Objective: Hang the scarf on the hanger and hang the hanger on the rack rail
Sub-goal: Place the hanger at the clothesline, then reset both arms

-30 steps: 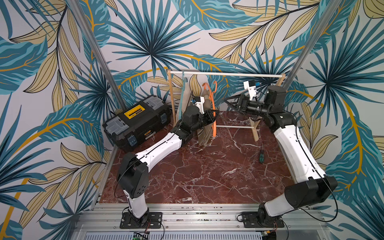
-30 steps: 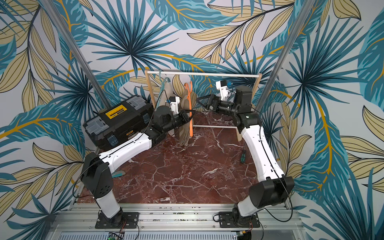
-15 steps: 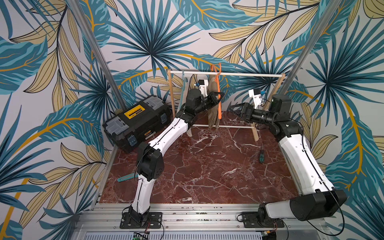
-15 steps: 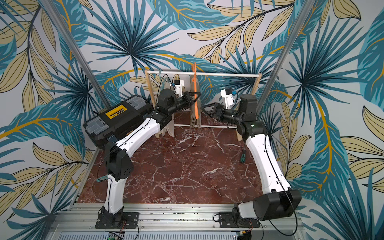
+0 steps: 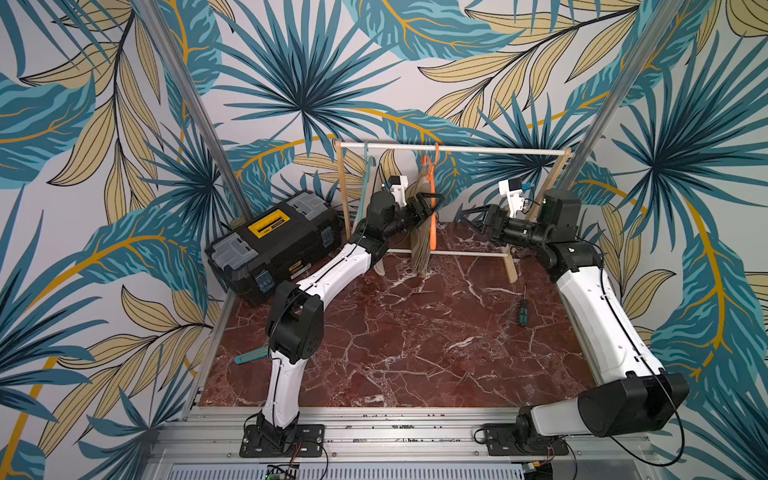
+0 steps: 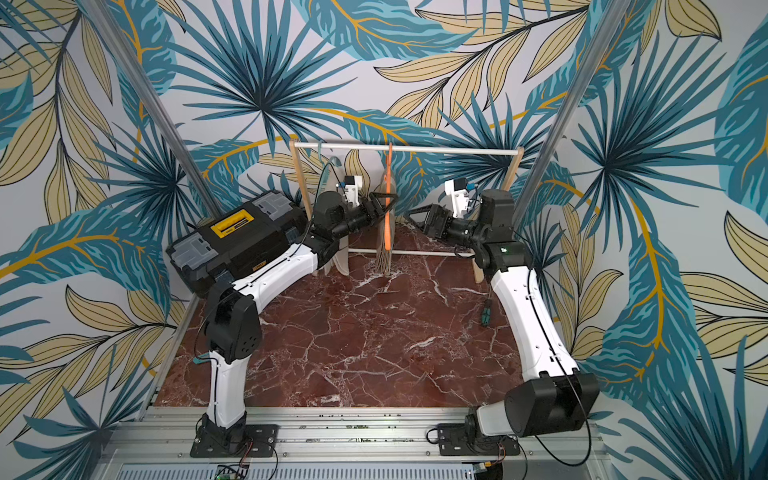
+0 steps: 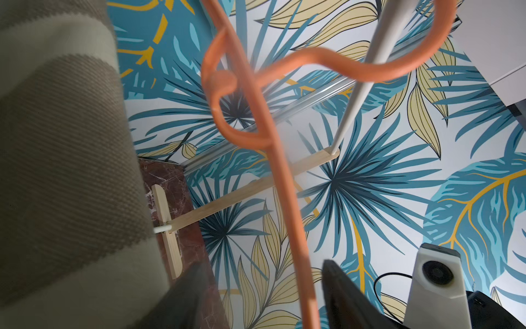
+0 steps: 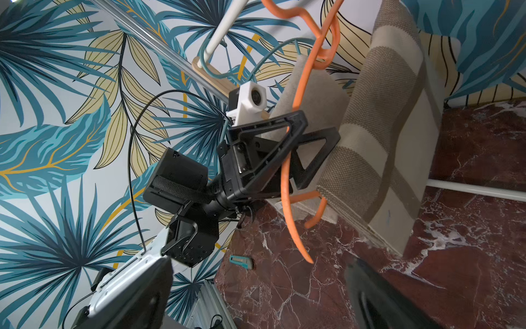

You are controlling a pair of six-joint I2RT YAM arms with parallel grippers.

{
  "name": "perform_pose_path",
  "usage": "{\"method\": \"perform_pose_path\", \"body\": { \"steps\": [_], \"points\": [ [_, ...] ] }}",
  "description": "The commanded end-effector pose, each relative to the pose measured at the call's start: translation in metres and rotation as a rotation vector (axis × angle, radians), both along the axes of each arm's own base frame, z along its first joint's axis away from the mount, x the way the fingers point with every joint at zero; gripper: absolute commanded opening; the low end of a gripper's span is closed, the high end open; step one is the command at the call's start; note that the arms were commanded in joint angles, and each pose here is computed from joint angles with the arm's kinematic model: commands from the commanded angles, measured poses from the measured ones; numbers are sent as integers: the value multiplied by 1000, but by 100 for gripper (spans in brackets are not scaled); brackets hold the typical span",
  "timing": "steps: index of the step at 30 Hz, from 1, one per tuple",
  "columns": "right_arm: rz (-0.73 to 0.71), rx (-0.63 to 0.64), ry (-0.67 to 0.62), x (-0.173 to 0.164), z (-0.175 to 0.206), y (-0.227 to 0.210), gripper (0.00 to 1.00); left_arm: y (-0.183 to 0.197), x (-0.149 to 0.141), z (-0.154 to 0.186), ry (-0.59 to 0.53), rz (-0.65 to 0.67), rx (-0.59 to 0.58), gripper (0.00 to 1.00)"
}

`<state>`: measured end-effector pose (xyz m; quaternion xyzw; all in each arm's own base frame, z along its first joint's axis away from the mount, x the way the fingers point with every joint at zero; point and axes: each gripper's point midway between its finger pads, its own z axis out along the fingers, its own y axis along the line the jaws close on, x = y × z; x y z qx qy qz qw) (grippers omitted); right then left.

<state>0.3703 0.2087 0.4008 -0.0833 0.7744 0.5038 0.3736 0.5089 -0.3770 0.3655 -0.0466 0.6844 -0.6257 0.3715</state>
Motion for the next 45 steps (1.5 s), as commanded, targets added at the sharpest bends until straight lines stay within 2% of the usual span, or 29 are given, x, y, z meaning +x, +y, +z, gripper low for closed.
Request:
{"method": "perform_pose_path", "body": {
  "steps": [1, 5, 9, 11, 14, 15, 16, 19, 25, 27, 31, 33, 35, 39, 40, 42, 45],
  "points": [
    [-54, -75, -38, 14, -4, -9, 99, 17, -5, 28, -70, 14, 2, 100],
    [-210, -221, -95, 33, -5, -34, 99, 45, -22, 58, -190, 47, 91, 100],
    [-426, -364, -203, 36, 1, -74, 99, 73, -63, 68, -294, 81, 319, 100],
    [-552, -424, -242, 36, -9, -98, 99, 94, -83, 63, -324, 131, 421, 100],
    [-725, -469, -287, 31, -35, -130, 99, 133, -106, 35, -326, 238, 580, 100],
    [-739, -466, -320, 26, -49, -133, 99, 148, -112, 23, -313, 284, 633, 100],
    [-747, -461, -352, 20, -64, -135, 99, 164, -124, 24, -332, 338, 666, 100],
    [-851, -448, -393, 9, -96, -152, 99, 216, -144, -16, -286, 521, 799, 100],
    [-1019, -582, -285, 13, -171, -188, 99, 300, -176, -94, -251, 770, 1152, 100],
    [-1011, -605, -283, 13, -194, -190, 99, 324, -180, -121, -226, 838, 1189, 100],
    [-1021, -655, -266, 15, -228, -197, 99, 375, -188, -163, -177, 1016, 1165, 100],
    [-991, -662, -296, 19, -228, -195, 99, 394, -187, -182, -151, 1060, 1149, 100],
    [-997, -674, -317, 22, -226, -199, 99, 411, -185, -187, -176, 1135, 1152, 100],
    [-1016, -735, -320, 19, -234, -218, 99, 426, -159, -211, -174, 1125, 1105, 100],
    [-1029, -732, -316, 16, -237, -225, 99, 422, -149, -211, -213, 1091, 1104, 100],
    [-1059, -709, -335, 6, -239, -239, 99, 423, -134, -221, -175, 1043, 1146, 100],
    [-1098, -682, -356, -5, -245, -252, 99, 419, -131, -227, -224, 1029, 1130, 100]
  ]
}}
